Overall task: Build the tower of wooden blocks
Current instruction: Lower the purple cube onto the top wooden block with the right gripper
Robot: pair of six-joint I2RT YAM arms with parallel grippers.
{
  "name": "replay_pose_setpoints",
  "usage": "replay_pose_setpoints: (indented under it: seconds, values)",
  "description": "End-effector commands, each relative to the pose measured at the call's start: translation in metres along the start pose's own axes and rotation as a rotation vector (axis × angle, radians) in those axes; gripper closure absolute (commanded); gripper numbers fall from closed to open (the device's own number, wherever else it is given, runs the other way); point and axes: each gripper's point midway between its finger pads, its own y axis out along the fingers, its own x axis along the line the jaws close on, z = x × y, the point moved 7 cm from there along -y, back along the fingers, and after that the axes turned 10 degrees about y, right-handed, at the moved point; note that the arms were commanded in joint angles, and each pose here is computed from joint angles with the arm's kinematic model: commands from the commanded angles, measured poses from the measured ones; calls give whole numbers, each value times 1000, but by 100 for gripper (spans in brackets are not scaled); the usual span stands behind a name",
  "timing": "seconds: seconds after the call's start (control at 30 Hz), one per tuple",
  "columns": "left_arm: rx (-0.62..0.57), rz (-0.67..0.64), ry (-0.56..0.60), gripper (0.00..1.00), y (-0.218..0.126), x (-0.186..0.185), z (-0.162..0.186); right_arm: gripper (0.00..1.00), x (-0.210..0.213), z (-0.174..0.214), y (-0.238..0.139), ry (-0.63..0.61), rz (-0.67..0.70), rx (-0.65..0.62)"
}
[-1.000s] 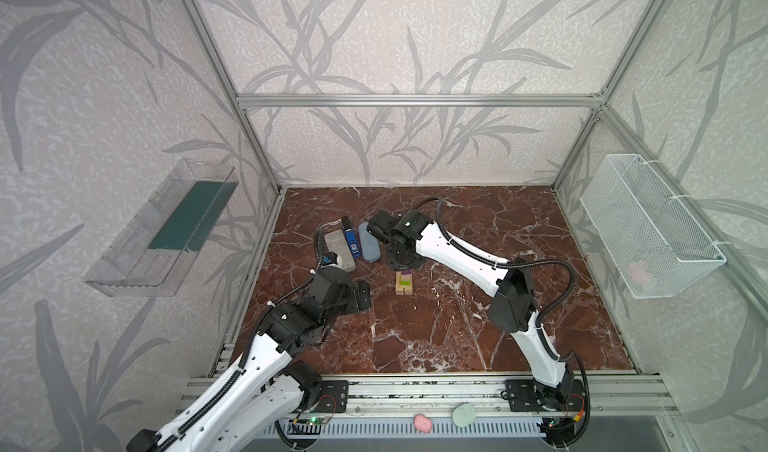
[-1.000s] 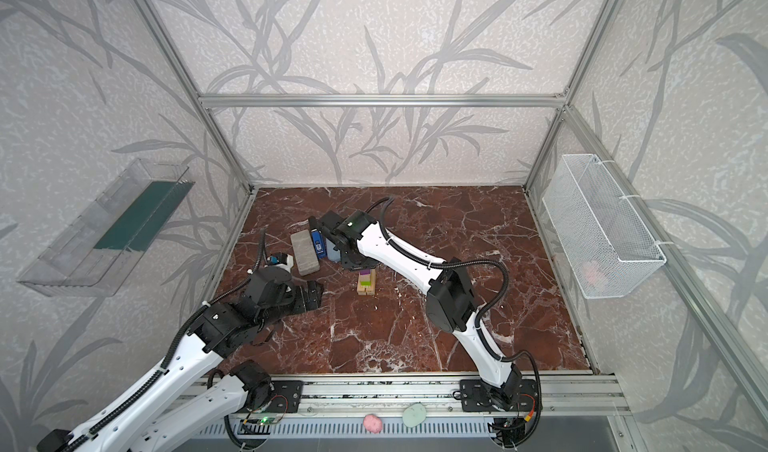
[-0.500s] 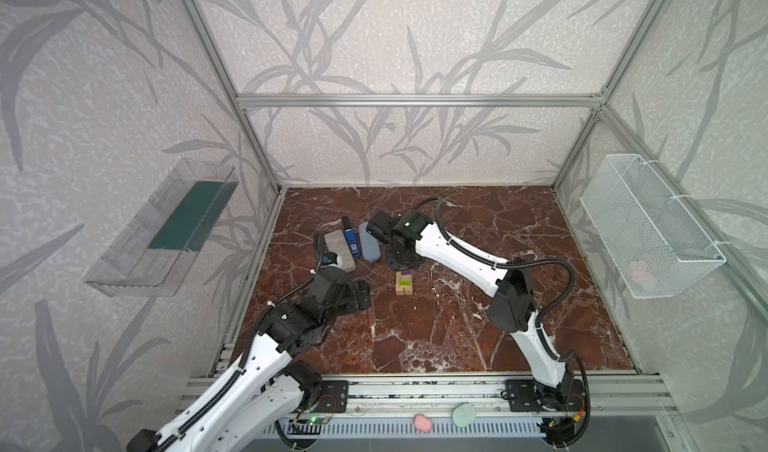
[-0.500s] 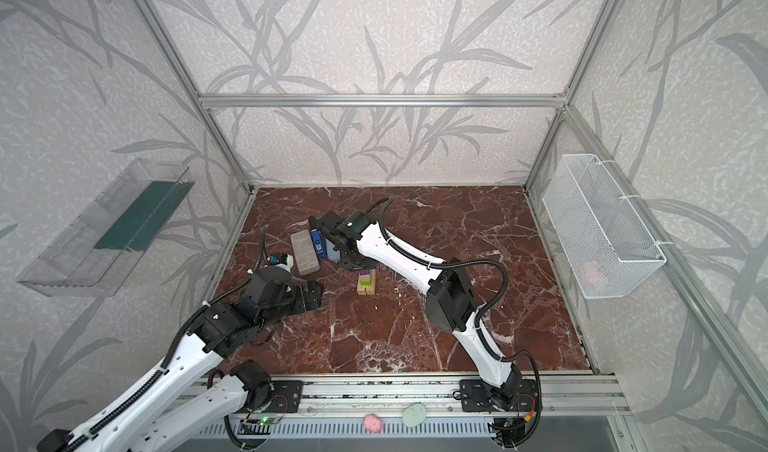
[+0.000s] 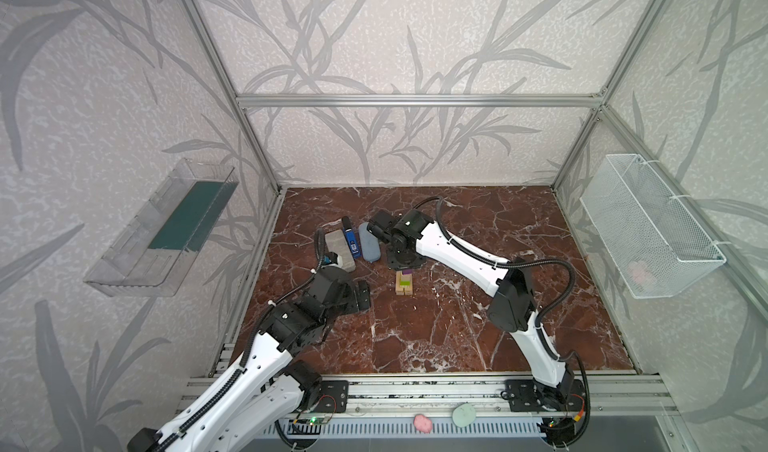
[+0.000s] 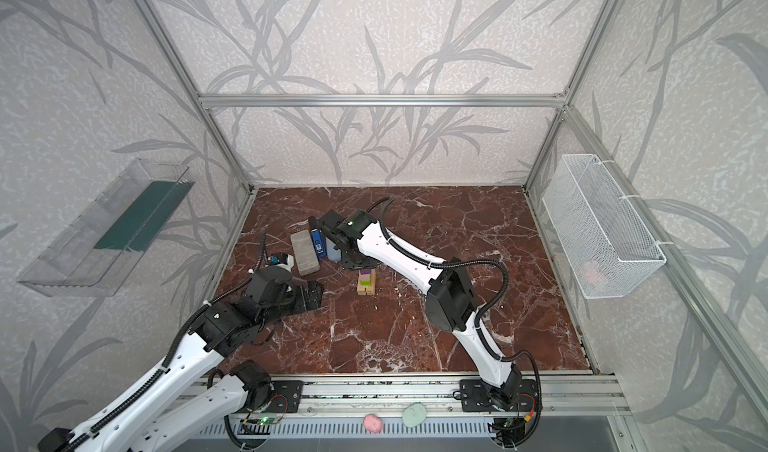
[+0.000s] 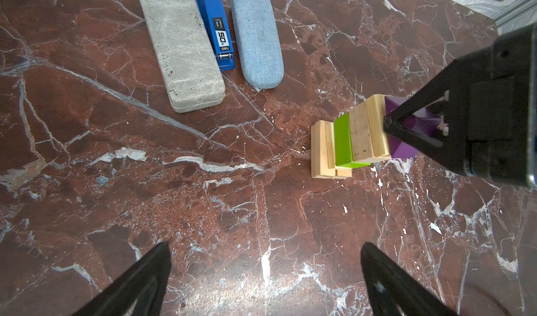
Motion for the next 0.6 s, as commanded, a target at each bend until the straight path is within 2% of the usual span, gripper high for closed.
replay_pose_setpoints:
  seconds: [0.0, 0.57]
  values:
    - [0, -8, -12, 1, -2, 1, -1, 73, -2, -5, -1, 22, 15, -11]
    - [0, -5, -14, 1, -2, 1, -1, 71, 1, -6, 4, 28, 2, 1]
